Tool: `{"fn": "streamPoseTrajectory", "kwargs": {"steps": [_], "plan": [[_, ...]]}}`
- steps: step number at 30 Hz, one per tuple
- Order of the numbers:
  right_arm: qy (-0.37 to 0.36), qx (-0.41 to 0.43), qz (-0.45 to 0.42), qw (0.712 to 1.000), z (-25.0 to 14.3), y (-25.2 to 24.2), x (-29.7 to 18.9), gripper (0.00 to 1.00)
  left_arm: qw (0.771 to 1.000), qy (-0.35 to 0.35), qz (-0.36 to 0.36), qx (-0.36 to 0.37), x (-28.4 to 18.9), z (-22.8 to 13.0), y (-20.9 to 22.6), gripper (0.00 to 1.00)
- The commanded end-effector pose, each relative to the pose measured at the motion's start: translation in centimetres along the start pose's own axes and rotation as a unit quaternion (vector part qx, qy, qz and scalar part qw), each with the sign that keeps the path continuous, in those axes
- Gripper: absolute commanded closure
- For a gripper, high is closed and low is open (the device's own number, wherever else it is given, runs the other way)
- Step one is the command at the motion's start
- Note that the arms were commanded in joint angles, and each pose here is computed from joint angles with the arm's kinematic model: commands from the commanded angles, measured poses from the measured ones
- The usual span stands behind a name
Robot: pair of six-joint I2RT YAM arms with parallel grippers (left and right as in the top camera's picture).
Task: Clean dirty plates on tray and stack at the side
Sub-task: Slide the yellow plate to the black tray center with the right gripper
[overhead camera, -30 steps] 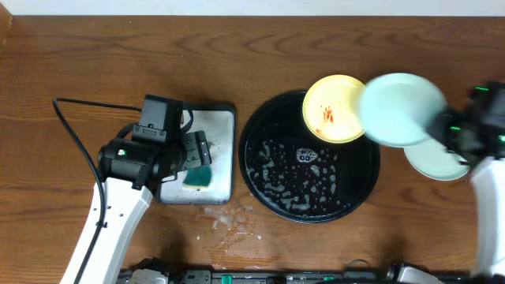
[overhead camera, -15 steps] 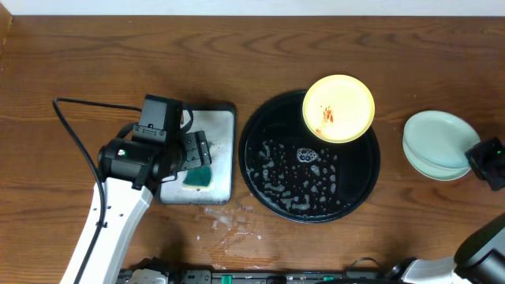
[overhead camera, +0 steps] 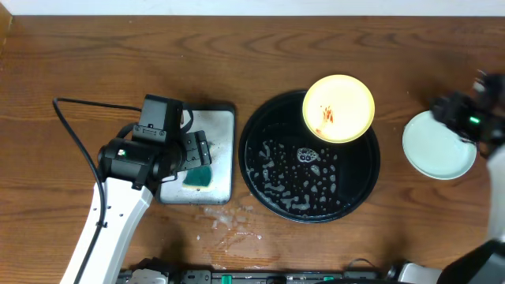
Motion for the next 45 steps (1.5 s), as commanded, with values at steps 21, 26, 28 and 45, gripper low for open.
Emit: {"fn": "streamPoseTrajectory", "kwargs": {"steps": [21, 26, 28, 45], "plan": [[0.129, -0.264, -0.093, 0.951, -6.5, 4.2, 17.9, 0.69, 1.000, 0.001, -0.001, 0.000, -0.1, 0.0, 0.1, 0.16], [0.153, -0.253, -0.090, 0.951, -7.7, 4.1, 17.6, 0.99, 1.000, 0.001, -0.001, 0.000, -0.1, 0.0, 0.1, 0.16], [0.168, -0.250, -0.089, 0.949, -8.2, 4.0, 17.3, 0.99, 1.000, 0.001, -0.001, 0.000, -0.1, 0.0, 0.1, 0.16], [0.330, -0.105, -0.049, 0.937, -15.7, 10.4, 7.7, 0.99, 1.000, 0.001, -0.001, 0.000, -0.1, 0.0, 0.1, 0.16]]}}
Point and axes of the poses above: each gripper's point midway between its finger pads, its own x axis out along the fingers, its own y axis along the line the jaws close on, z = x × y, the point moved 2 cm from there along -x, back along the fingers, and after that the axes turned 14 degrees about -x, right-handed, at the moved point
